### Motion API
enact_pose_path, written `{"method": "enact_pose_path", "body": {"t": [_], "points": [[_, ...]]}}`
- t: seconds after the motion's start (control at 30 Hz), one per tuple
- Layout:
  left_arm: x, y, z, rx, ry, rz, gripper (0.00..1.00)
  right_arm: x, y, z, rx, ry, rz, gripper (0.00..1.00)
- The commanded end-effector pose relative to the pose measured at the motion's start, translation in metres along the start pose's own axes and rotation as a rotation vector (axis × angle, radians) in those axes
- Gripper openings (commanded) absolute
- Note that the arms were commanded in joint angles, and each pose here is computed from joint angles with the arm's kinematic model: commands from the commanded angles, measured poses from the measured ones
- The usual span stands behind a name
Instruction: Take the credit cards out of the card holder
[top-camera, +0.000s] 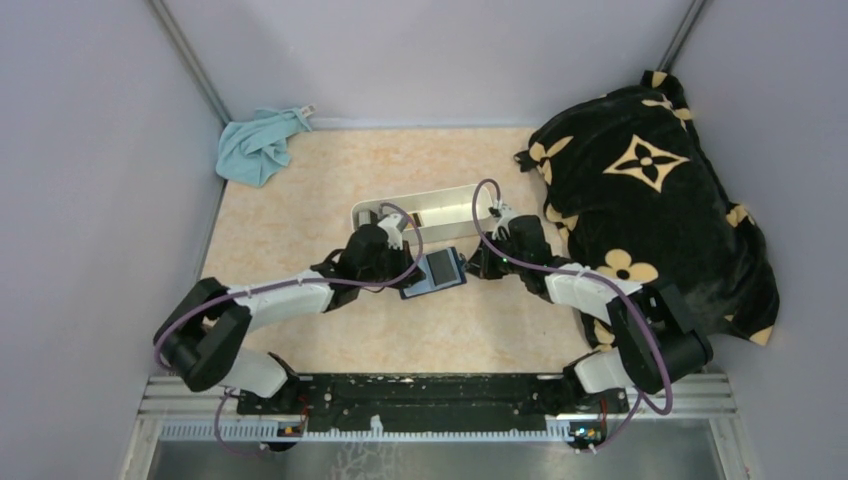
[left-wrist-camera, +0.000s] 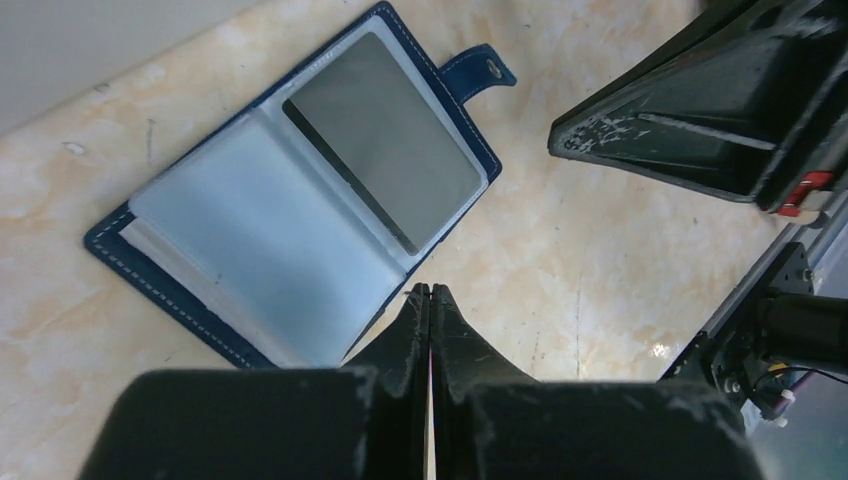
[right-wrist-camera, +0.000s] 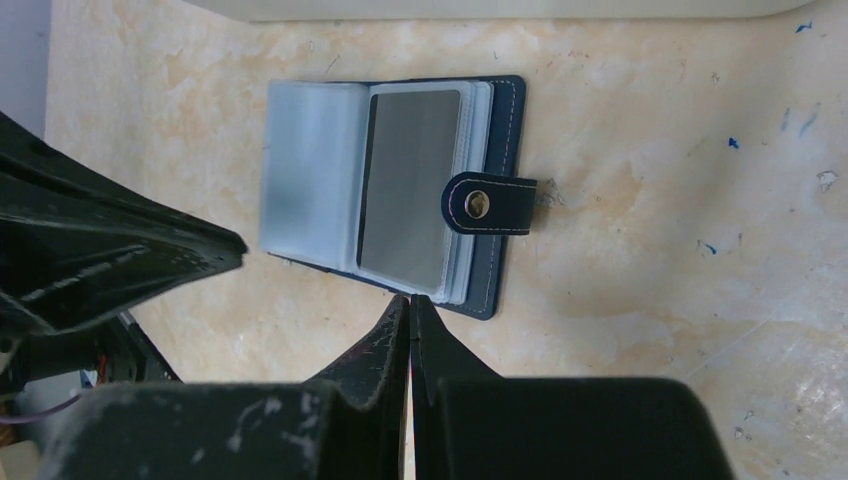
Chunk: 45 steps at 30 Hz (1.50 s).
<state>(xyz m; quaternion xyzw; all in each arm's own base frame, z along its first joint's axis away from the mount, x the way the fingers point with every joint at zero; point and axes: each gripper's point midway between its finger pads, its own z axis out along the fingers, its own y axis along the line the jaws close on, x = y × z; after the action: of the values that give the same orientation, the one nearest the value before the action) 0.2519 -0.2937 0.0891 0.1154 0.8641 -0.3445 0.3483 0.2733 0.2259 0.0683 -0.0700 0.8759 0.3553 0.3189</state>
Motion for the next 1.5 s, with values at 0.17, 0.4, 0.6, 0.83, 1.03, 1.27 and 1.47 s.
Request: {"method": "enact_pose_path", "body": {"t": [0.17, 0.4, 0.6, 0.83, 1.03, 1.27, 1.47], "points": [[0.001, 0.004, 0.038, -0.027, 0.035, 0.011, 0.00, -0.021, 0.010, 0.013, -0.051, -0.050, -0.036, 0.00], [0.030, 0.030, 0.050, -0.106, 0.121, 0.010, 0.00, -0.034, 0.025, 0.019, -0.116, -0.055, -0.034, 0.00], [0.070, 0.051, 0.044, -0.136, 0.204, 0.008, 0.00, -0.044, 0.039, 0.018, -0.157, -0.074, -0.042, 0.00], [0.092, 0.054, 0.023, -0.113, 0.225, -0.011, 0.00, -0.045, 0.039, 0.024, -0.160, -0.073, -0.033, 0.00], [0.096, 0.053, 0.008, -0.114, 0.218, -0.021, 0.00, -0.047, 0.041, 0.028, -0.162, -0.070, -0.037, 0.00], [0.089, 0.046, -0.001, -0.092, 0.188, -0.017, 0.00, -0.046, 0.052, 0.033, -0.177, -0.058, -0.061, 0.03], [0.066, 0.029, 0.002, -0.037, 0.135, 0.007, 0.07, -0.029, 0.050, 0.046, -0.181, -0.004, -0.064, 0.04]]}}
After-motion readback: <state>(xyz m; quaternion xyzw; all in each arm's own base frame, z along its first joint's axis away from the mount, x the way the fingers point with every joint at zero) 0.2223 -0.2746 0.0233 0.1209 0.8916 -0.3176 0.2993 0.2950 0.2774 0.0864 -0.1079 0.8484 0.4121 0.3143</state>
